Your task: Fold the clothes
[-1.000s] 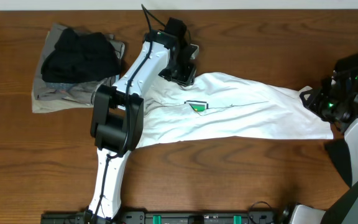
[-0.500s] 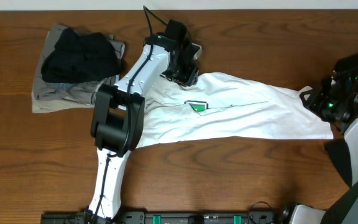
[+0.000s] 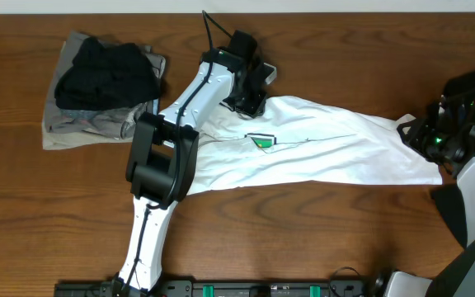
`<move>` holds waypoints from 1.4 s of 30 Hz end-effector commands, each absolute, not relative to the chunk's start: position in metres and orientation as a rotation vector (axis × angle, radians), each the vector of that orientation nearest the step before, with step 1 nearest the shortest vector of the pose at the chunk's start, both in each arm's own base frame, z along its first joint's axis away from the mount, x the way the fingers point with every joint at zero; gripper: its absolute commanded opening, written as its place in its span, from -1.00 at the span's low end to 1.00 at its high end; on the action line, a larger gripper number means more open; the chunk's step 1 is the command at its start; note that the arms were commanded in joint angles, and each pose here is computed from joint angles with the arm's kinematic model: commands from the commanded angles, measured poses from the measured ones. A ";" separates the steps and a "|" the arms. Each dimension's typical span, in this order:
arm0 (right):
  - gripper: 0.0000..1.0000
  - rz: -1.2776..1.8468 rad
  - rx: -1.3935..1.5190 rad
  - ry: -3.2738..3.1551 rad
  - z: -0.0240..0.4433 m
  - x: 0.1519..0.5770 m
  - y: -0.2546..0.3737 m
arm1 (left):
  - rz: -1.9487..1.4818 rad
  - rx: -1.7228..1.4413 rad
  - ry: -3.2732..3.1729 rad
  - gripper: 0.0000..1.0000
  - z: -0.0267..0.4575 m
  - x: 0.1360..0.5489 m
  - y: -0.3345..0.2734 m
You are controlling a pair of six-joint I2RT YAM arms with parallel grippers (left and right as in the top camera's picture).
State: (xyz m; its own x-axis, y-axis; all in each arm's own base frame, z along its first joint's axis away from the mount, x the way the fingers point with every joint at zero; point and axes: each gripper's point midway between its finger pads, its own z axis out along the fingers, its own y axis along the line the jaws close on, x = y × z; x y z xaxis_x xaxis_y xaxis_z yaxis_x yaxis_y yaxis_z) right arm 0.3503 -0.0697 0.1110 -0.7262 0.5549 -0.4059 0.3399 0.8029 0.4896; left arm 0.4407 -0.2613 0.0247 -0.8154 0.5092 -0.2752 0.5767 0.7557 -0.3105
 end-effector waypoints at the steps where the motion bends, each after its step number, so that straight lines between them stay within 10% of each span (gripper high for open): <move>1: -0.46 0.534 0.637 2.441 0.114 0.351 -0.066 | -0.548 0.891 2.816 -0.43 0.004 0.436 -0.256; 8: -0.46 0.547 0.635 2.443 0.114 0.351 -0.064 | -0.447 0.879 2.809 -0.22 -0.001 0.446 -0.248; 15: -0.46 0.547 0.636 2.445 0.114 0.350 -0.064 | -0.569 0.894 2.820 -0.88 0.010 0.433 -0.260; 28: -0.45 0.546 0.636 2.445 0.114 0.350 -0.064 | -0.369 0.817 2.493 -0.88 0.151 0.484 -0.251; 42: -0.43 0.523 0.632 2.432 0.115 0.353 -0.068 | -0.369 0.912 2.899 -0.88 0.123 0.374 -0.249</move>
State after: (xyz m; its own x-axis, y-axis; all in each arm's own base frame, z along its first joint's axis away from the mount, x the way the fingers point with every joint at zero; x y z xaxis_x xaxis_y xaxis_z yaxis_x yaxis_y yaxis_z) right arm 0.3512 -0.0696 0.1118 -0.7250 0.5540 -0.4093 0.3359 0.8031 0.4921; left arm 0.3923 -0.2459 0.1325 -0.8082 0.5475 -0.2167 0.5854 0.7868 -0.1955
